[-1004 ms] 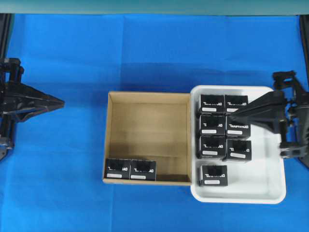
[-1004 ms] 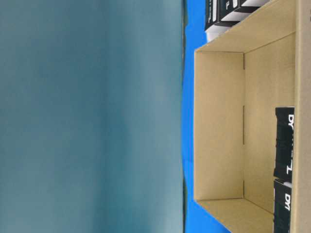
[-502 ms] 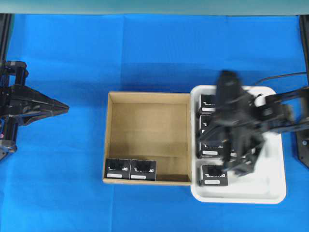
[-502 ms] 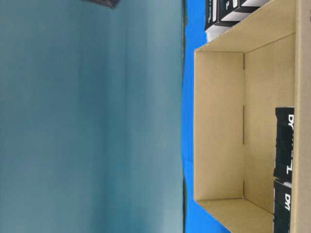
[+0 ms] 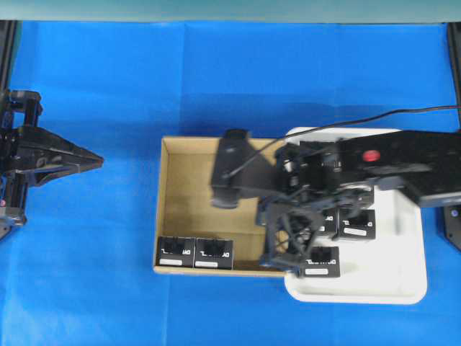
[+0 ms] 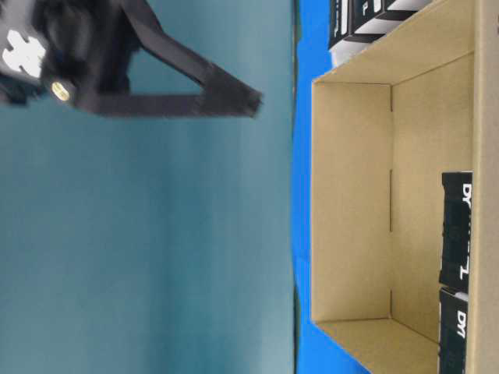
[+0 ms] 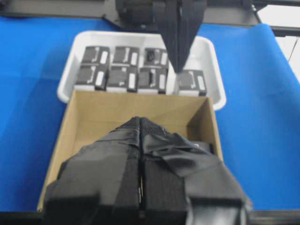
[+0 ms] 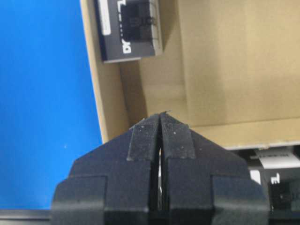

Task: Pick the box from inside the cardboard box.
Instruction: 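Lower the open right gripper into the cardboard box over the boxes, then close the right gripper on one black box inside the cardboard box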

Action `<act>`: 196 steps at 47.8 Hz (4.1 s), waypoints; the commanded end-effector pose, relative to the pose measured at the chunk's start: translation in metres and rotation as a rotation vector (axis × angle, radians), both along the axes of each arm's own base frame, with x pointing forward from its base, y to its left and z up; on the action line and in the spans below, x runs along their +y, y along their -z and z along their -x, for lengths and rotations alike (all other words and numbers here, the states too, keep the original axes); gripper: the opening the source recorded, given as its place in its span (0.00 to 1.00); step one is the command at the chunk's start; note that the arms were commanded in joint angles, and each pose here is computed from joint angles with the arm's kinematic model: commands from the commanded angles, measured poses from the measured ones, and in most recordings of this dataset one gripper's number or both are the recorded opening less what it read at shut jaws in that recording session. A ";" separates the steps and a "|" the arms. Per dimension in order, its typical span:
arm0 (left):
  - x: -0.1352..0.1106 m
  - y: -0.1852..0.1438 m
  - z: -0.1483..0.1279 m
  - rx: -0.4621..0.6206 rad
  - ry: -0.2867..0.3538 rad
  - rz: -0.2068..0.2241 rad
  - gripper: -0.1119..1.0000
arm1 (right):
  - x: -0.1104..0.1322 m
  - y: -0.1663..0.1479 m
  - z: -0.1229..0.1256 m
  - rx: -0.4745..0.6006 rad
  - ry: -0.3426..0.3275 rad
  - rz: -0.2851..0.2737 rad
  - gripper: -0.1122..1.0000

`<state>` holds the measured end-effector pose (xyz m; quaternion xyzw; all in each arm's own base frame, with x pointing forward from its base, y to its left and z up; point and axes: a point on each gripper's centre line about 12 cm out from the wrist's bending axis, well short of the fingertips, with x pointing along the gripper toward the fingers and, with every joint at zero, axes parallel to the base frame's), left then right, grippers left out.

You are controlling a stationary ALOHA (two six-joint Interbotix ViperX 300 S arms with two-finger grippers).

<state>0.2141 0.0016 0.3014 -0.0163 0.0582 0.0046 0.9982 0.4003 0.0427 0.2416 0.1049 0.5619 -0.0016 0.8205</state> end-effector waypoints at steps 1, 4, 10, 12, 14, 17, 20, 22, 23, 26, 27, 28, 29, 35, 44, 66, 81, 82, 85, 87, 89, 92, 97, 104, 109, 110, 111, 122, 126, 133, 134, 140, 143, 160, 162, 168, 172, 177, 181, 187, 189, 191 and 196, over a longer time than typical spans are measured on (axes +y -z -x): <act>0.000 -0.011 -0.003 -0.026 0.002 -0.002 0.04 | 0.002 0.005 -0.013 0.043 -0.007 0.004 0.09; 0.000 -0.009 -0.004 -0.020 0.002 -0.002 0.04 | 0.003 0.009 -0.020 0.068 -0.012 0.006 0.09; 0.001 -0.007 -0.004 -0.012 -0.004 -0.003 0.04 | 0.004 0.017 -0.034 0.078 -0.016 0.009 0.09; 0.001 -0.007 -0.004 -0.011 -0.006 -0.003 0.04 | 0.004 0.020 -0.039 0.075 -0.020 0.012 0.09; 0.002 -0.005 -0.004 -0.006 -0.009 -0.003 0.04 | 0.004 0.022 -0.042 0.072 -0.028 0.017 0.10; 0.002 -0.005 -0.005 -0.005 -0.010 -0.003 0.04 | 0.004 0.026 -0.046 0.072 -0.050 0.025 0.10; 0.002 -0.007 -0.005 -0.009 -0.010 -0.003 0.04 | 0.005 0.029 -0.048 0.075 -0.067 0.031 0.11; 0.002 -0.007 -0.005 -0.009 -0.010 -0.003 0.04 | 0.005 0.031 -0.049 0.080 -0.076 0.036 0.11; 0.002 -0.007 -0.005 -0.009 -0.010 -0.003 0.04 | 0.005 0.031 -0.050 0.080 -0.075 0.034 0.11; 0.002 -0.006 -0.005 -0.008 -0.010 -0.003 0.04 | 0.005 0.033 -0.051 0.085 -0.075 0.034 0.11; 0.002 -0.005 -0.004 -0.005 -0.010 -0.003 0.04 | 0.005 0.034 -0.051 0.086 -0.076 0.036 0.11; 0.002 -0.005 -0.005 -0.001 -0.010 -0.003 0.04 | 0.005 0.035 -0.052 0.084 -0.077 0.035 0.12; 0.003 -0.004 -0.005 -0.001 -0.012 -0.003 0.04 | 0.005 0.035 -0.051 0.086 -0.079 0.036 0.12; 0.003 -0.004 -0.005 -0.001 -0.015 -0.003 0.04 | 0.005 0.037 -0.052 0.087 -0.083 0.033 0.14; 0.005 -0.003 -0.005 0.003 -0.023 0.003 0.04 | 0.010 0.039 -0.054 0.082 -0.108 -0.001 0.27; 0.005 -0.003 -0.004 0.003 -0.025 0.003 0.04 | 0.014 0.053 -0.066 0.023 -0.134 -0.009 1.00; 0.005 0.000 -0.003 0.009 -0.022 0.003 0.04 | 0.013 0.081 -0.073 0.047 -0.125 -0.006 0.99; 0.005 0.000 -0.003 0.008 -0.022 0.003 0.04 | 0.013 0.081 -0.074 0.044 -0.126 -0.005 0.99; 0.005 0.000 -0.003 0.008 -0.022 0.003 0.04 | 0.013 0.085 -0.076 0.039 -0.122 -0.005 0.99; 0.005 0.000 -0.003 0.008 -0.022 0.003 0.04 | 0.013 0.085 -0.077 0.036 -0.122 -0.005 0.99; 0.005 0.000 -0.003 0.009 -0.022 0.005 0.04 | 0.012 0.087 -0.077 0.036 -0.120 -0.005 0.99; 0.004 0.001 -0.004 0.012 -0.020 0.005 0.04 | 0.011 0.087 -0.077 0.038 -0.120 -0.004 0.99; 0.004 0.001 -0.004 0.012 -0.019 0.005 0.04 | 0.011 0.090 -0.076 0.045 -0.120 -0.004 0.99; 0.004 -0.001 -0.003 0.003 -0.020 0.003 0.04 | 0.011 0.096 -0.076 0.054 -0.121 -0.001 0.99; 0.004 -0.002 -0.002 -0.006 -0.019 0.003 0.04 | 0.006 0.103 -0.074 0.058 -0.119 0.003 0.99; 0.004 -0.004 -0.001 -0.009 -0.020 0.003 0.04 | 0.005 0.103 -0.074 0.055 -0.122 0.006 0.99; 0.004 -0.004 -0.001 -0.011 -0.020 0.003 0.04 | 0.004 0.104 -0.073 0.058 -0.126 0.008 0.99; 0.004 -0.004 0.000 -0.009 -0.020 0.003 0.04 | -0.010 0.106 -0.073 0.062 -0.113 0.013 0.99; 0.004 -0.004 0.000 -0.009 -0.020 0.003 0.04 | -0.014 0.105 -0.073 0.058 -0.111 0.015 0.99; 0.004 -0.004 0.000 -0.011 -0.020 0.003 0.04 | -0.020 0.105 -0.073 0.059 -0.103 0.016 0.99; 0.004 -0.004 0.000 -0.011 -0.020 0.003 0.04 | -0.021 0.105 -0.074 0.058 -0.102 0.017 0.99; 0.004 -0.004 0.000 -0.011 -0.019 0.003 0.04 | -0.029 0.104 -0.073 0.060 -0.091 0.017 0.99; 0.004 -0.004 0.000 -0.011 -0.019 0.003 0.04 | -0.033 0.104 -0.073 0.060 -0.086 0.020 0.99; 0.004 -0.004 0.000 -0.011 -0.020 0.004 0.04 | -0.051 0.108 -0.068 0.076 -0.067 0.043 0.99; 0.004 -0.004 0.000 -0.011 -0.020 0.003 0.04 | -0.051 0.108 -0.067 0.078 -0.067 0.043 0.99; 0.004 -0.004 0.000 -0.009 -0.020 0.003 0.04 | -0.049 0.109 -0.065 0.084 -0.070 0.042 0.99; 0.004 -0.004 0.000 -0.009 -0.019 0.004 0.04 | -0.045 0.103 -0.067 0.080 -0.095 0.046 0.99; 0.004 -0.004 0.000 -0.009 -0.020 0.004 0.04 | -0.037 0.085 -0.070 0.074 -0.145 0.053 0.99; 0.004 -0.004 0.000 -0.011 -0.020 0.004 0.04 | -0.030 0.073 -0.072 0.084 -0.184 0.056 0.99; 0.003 -0.004 0.000 -0.013 -0.017 0.020 0.04 | -0.021 0.068 -0.070 0.125 -0.239 0.057 0.99; 0.003 -0.004 0.000 -0.013 -0.018 0.027 0.04 | -0.018 0.068 -0.070 0.127 -0.252 0.059 0.99; 0.003 -0.004 0.001 -0.011 -0.019 0.036 0.04 | -0.017 0.067 -0.071 0.122 -0.257 0.061 0.99; 0.003 -0.003 0.001 -0.004 -0.020 0.041 0.04 | -0.013 0.068 -0.071 0.112 -0.276 0.067 0.99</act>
